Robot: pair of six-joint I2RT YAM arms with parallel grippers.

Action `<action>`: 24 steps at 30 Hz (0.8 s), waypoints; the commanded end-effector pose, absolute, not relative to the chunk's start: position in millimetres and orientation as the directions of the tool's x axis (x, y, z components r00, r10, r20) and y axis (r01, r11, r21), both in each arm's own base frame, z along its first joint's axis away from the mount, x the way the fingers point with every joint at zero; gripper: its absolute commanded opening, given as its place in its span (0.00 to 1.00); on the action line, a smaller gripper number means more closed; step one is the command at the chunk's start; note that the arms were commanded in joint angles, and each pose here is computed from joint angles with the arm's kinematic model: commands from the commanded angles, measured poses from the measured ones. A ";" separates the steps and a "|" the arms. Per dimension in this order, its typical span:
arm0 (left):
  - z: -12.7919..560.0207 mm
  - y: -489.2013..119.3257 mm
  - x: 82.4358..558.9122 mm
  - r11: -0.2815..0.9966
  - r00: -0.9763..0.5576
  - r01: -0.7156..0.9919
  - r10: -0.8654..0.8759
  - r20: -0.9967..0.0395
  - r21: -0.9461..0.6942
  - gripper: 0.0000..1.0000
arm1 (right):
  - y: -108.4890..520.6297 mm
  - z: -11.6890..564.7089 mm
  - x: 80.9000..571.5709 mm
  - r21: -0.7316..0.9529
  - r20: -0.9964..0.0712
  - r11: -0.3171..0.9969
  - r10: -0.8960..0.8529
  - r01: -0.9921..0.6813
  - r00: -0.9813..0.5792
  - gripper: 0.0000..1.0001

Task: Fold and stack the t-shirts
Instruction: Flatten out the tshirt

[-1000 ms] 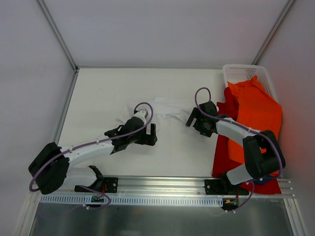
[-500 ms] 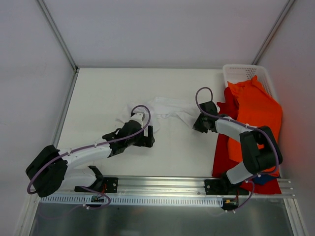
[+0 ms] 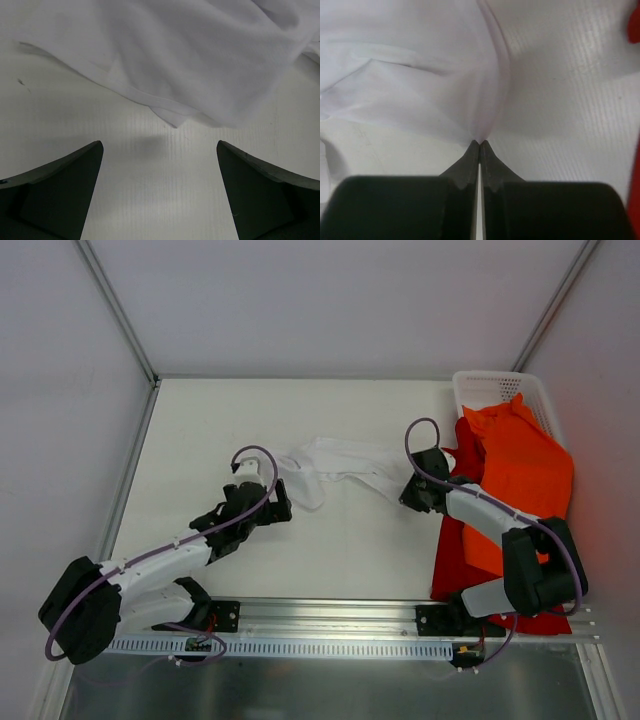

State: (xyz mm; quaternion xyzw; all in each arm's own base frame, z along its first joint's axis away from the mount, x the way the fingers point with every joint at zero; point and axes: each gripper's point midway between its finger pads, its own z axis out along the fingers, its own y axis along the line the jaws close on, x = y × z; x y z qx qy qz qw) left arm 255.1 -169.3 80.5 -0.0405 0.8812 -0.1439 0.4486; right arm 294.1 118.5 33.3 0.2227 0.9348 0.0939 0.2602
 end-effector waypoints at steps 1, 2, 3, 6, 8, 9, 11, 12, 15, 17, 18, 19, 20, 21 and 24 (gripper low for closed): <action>80.1 -156.0 272.6 0.957 -0.569 -0.044 -0.260 -0.780 -0.287 0.99 | 98.5 65.9 292.7 0.250 -0.527 0.893 0.449 0.374 -0.721 0.00; 78.1 -155.8 275.3 0.956 -0.575 -0.055 -0.267 -0.773 -0.289 0.99 | 96.9 76.5 292.5 0.263 -0.547 0.892 0.452 0.368 -0.705 0.00; 73.4 -155.2 280.2 0.955 -0.590 -0.074 -0.273 -0.760 -0.286 0.99 | 94.9 81.6 291.6 0.263 -0.559 0.893 0.449 0.364 -0.697 0.00; 65.4 -159.5 288.7 0.950 -0.612 -0.098 -0.292 -0.735 -0.297 0.99 | 87.7 98.0 288.2 0.268 -0.596 0.895 0.446 0.358 -0.668 0.00; 64.1 -163.9 295.2 0.944 -0.613 -0.096 -0.307 -0.728 -0.317 0.99 | 82.2 103.6 286.2 0.256 -0.612 0.896 0.441 0.363 -0.656 0.00; 60.0 -167.0 297.5 0.942 -0.622 -0.096 -0.308 -0.720 -0.320 0.99 | 80.5 107.9 285.5 0.259 -0.621 0.896 0.441 0.362 -0.648 0.00; 54.2 -173.7 300.2 0.938 -0.637 -0.089 -0.313 -0.705 -0.336 0.99 | 77.4 108.9 284.0 0.247 -0.628 0.899 0.432 0.361 -0.648 0.00; 55.1 -177.3 302.5 0.933 -0.637 -0.088 -0.323 -0.700 -0.350 0.99 | 76.5 108.3 283.1 0.243 -0.627 0.900 0.430 0.361 -0.650 0.00; 49.9 -185.4 306.7 0.926 -0.648 -0.078 -0.328 -0.687 -0.369 0.93 | 74.5 104.4 281.3 0.233 -0.624 0.901 0.426 0.365 -0.655 0.00; 44.1 -189.0 307.2 0.924 -0.659 -0.078 -0.329 -0.676 -0.373 0.89 | 74.0 101.0 280.1 0.227 -0.619 0.902 0.425 0.367 -0.661 0.00; 44.3 -190.8 309.4 0.920 -0.657 -0.082 -0.338 -0.673 -0.383 0.87 | 72.8 99.3 279.2 0.224 -0.617 0.901 0.426 0.371 -0.662 0.00; 43.6 -191.9 310.4 0.919 -0.658 -0.083 -0.341 -0.672 -0.385 0.84 | 72.6 98.5 278.4 0.220 -0.618 0.903 0.421 0.368 -0.664 0.00; 40.0 -193.4 310.4 0.918 -0.665 -0.085 -0.341 -0.665 -0.387 0.82 | 72.3 97.4 277.7 0.217 -0.617 0.903 0.421 0.370 -0.665 0.00; 41.5 -195.8 313.0 0.914 -0.661 -0.086 -0.350 -0.664 -0.396 0.76 | 71.1 95.6 276.4 0.213 -0.616 0.903 0.421 0.373 -0.666 0.00; 36.4 -200.0 316.5 0.912 -0.670 -0.096 -0.356 -0.651 -0.400 0.48 | 68.9 94.0 274.9 0.204 -0.619 0.904 0.416 0.375 -0.666 0.00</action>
